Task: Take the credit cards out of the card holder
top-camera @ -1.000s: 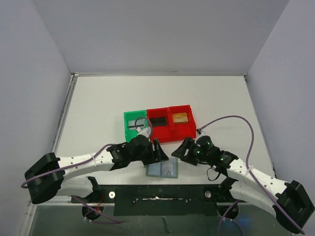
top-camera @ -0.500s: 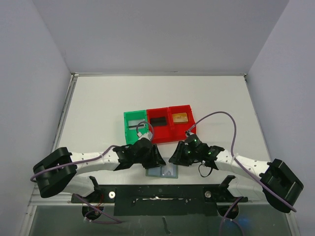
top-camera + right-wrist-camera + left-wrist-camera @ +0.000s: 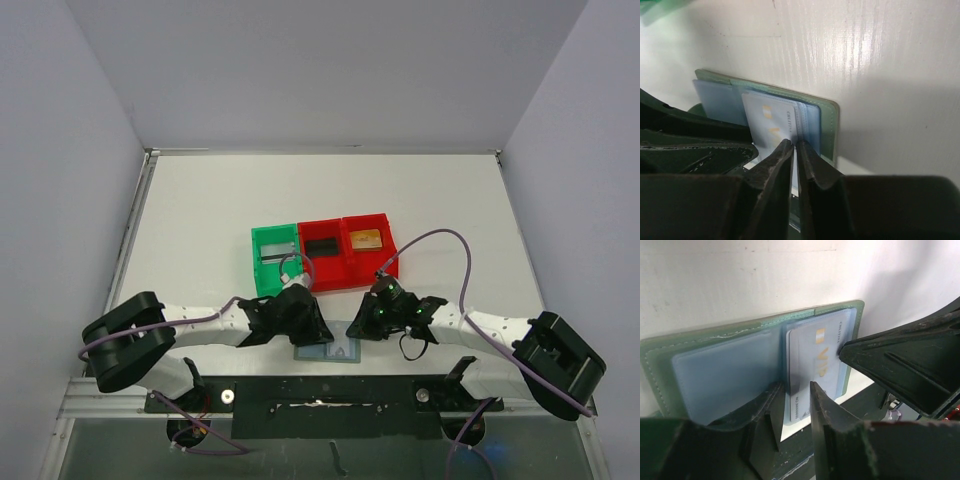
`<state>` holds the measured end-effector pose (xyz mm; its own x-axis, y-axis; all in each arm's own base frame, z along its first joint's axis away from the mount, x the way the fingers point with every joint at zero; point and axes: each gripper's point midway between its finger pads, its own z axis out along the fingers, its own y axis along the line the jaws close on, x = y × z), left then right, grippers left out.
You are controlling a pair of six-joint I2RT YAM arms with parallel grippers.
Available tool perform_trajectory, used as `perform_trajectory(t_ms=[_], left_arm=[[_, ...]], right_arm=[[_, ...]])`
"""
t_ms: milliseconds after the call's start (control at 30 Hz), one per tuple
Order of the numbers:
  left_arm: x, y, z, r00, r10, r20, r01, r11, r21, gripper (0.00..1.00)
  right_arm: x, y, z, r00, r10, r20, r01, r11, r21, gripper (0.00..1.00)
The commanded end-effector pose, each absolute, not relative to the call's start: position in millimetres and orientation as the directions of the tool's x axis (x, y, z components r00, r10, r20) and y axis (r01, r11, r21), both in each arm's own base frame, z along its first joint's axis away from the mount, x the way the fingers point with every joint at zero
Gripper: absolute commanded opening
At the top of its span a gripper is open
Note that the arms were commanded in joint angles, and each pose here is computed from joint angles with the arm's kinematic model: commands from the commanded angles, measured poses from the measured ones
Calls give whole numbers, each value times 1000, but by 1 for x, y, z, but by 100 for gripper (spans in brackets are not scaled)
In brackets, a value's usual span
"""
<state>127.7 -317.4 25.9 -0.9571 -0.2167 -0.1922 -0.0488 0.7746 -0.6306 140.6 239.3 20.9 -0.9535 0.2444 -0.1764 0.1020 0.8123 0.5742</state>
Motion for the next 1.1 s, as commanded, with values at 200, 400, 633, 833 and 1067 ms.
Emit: perform_trajectory(t_ms=[200,400,633,833,1067], left_arm=[[130,-314,19,-936,-293,-193,-90,731,-676,15],[132,-316,26,-929,-318,-191,-96,703,-705,8],[133,-316,35,-920,-343,-188,-99,669,-737,0],[134,-310,37,-912,-361,-193,-107,665,-739,0],[132,-308,37,-912,-364,-191,-109,662,-742,0]], right_arm=[[133,229,3,-947,277,-161,153,833,532,9],[134,227,4,-947,274,-169,149,838,525,9],[134,226,4,-946,277,-172,151,840,521,9],[135,226,5,-945,274,-176,148,842,519,9],[138,229,11,-945,265,-192,127,838,530,9]])
